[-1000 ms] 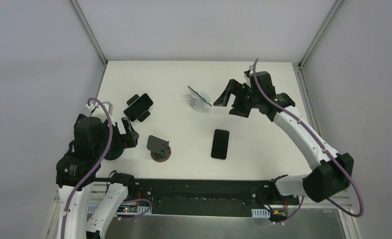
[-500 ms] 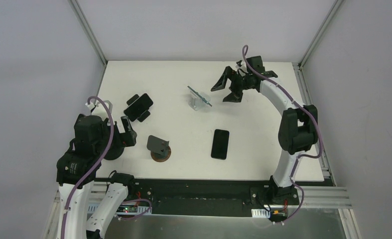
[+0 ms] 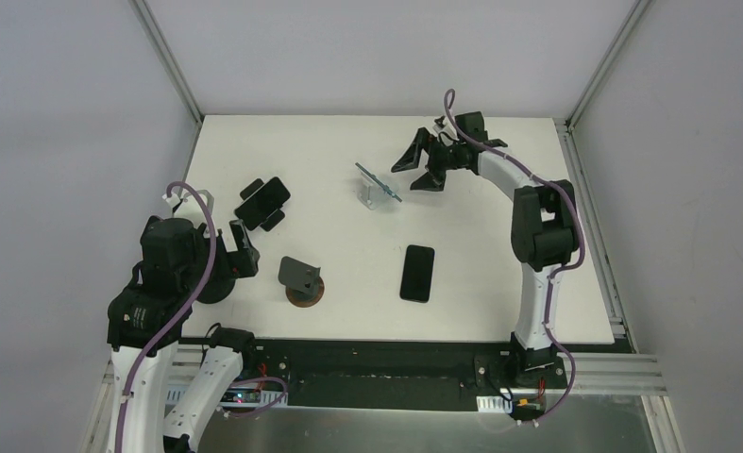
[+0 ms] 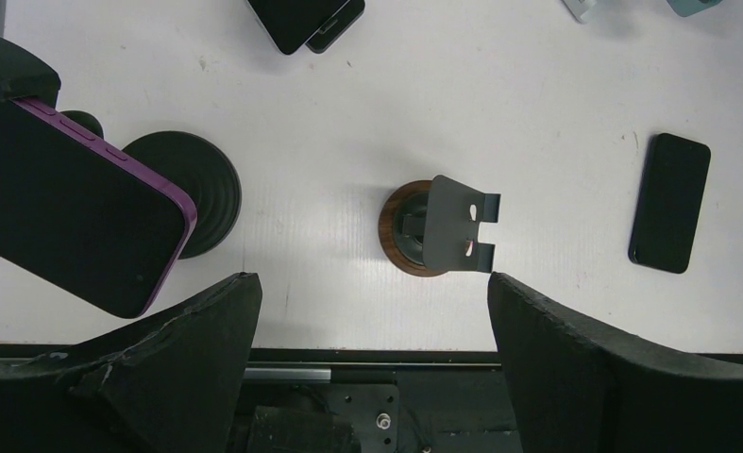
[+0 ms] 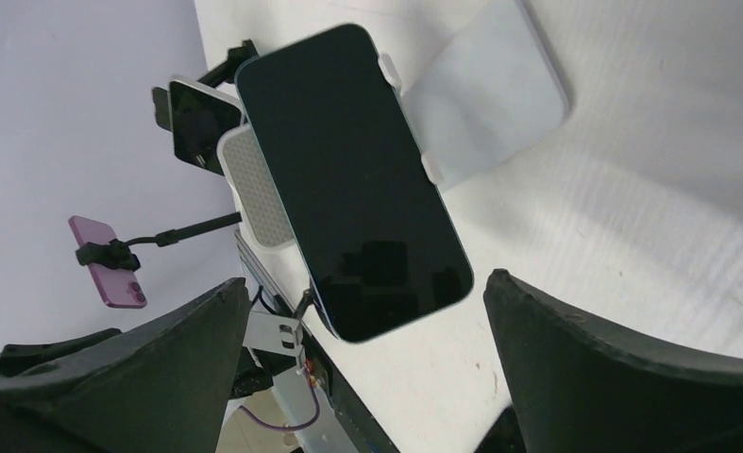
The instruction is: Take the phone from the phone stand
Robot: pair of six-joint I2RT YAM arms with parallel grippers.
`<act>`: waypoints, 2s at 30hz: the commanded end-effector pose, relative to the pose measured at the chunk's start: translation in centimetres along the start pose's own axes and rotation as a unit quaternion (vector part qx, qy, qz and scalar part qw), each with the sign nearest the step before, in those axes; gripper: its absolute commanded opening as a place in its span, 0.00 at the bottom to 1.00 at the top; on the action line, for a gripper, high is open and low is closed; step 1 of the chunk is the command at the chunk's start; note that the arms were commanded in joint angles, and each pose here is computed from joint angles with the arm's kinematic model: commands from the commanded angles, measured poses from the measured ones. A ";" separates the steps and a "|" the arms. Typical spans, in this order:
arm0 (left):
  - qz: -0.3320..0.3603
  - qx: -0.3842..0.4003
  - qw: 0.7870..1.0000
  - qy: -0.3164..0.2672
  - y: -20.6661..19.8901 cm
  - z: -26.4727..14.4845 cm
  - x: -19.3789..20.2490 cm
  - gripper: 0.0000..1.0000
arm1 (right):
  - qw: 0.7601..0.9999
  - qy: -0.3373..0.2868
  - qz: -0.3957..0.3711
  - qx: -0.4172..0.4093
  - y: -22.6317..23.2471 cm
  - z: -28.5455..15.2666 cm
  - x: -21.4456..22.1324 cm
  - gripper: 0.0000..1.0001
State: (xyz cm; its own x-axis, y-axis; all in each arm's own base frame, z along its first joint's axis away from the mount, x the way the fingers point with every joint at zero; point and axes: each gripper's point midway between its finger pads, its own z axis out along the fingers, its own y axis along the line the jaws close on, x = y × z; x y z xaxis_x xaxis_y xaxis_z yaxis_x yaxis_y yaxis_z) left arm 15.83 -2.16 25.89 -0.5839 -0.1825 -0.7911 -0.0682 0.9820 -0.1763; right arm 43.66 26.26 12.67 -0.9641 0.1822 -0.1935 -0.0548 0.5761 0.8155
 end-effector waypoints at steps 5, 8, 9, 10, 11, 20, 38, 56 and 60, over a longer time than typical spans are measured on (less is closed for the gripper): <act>0.002 0.002 1.000 -0.020 -0.1 -0.6 -1.0 0.93 | 0.997 -0.007 0.004 -0.072 1.0 1.5 -1.7 0.99; 0.002 0.002 1.000 -0.021 -0.1 -0.7 -1.0 0.93 | 0.998 -0.001 0.013 -0.069 0.2 2.1 -1.6 0.99; 0.001 0.002 1.000 -0.021 -0.1 -0.7 -1.0 0.93 | 0.997 0.001 0.016 -0.069 0.0 2.3 -1.5 0.99; 0.001 0.001 1.000 -0.021 -0.1 -0.6 -1.0 0.93 | 0.997 0.004 0.019 -0.071 -0.1 2.5 -1.4 0.99; 0.001 0.000 1.000 -0.020 0.0 -0.6 -0.9 0.93 | 0.997 0.007 0.021 -0.073 -0.3 2.6 -1.2 0.99; -0.001 -0.001 1.000 -0.018 -0.1 -0.5 -0.9 0.93 | 0.994 0.016 0.030 -0.106 -0.5 3.3 -0.4 0.99; -0.004 0.003 1.000 -0.020 -0.2 -0.7 -1.0 0.93 | 0.986 0.047 0.010 -0.158 1.2 3.6 2.1 0.99; -0.006 0.004 1.000 -0.017 -0.2 -0.5 -0.7 0.93 | 0.981 0.077 -0.016 -0.180 2.2 3.5 3.9 0.92; -0.006 0.003 1.000 -0.015 -0.2 -0.4 -0.6 0.93 | 0.980 0.084 -0.018 -0.181 2.3 3.5 4.2 0.91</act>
State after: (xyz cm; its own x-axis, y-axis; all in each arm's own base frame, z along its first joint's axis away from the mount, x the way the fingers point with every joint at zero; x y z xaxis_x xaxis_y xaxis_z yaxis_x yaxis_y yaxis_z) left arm 15.80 -2.17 25.90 -0.5832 -0.1848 -0.7910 -0.0691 0.9815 -0.1784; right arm 41.30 30.67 9.95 -0.9930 0.0737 -0.0918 -0.0653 0.3041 0.9504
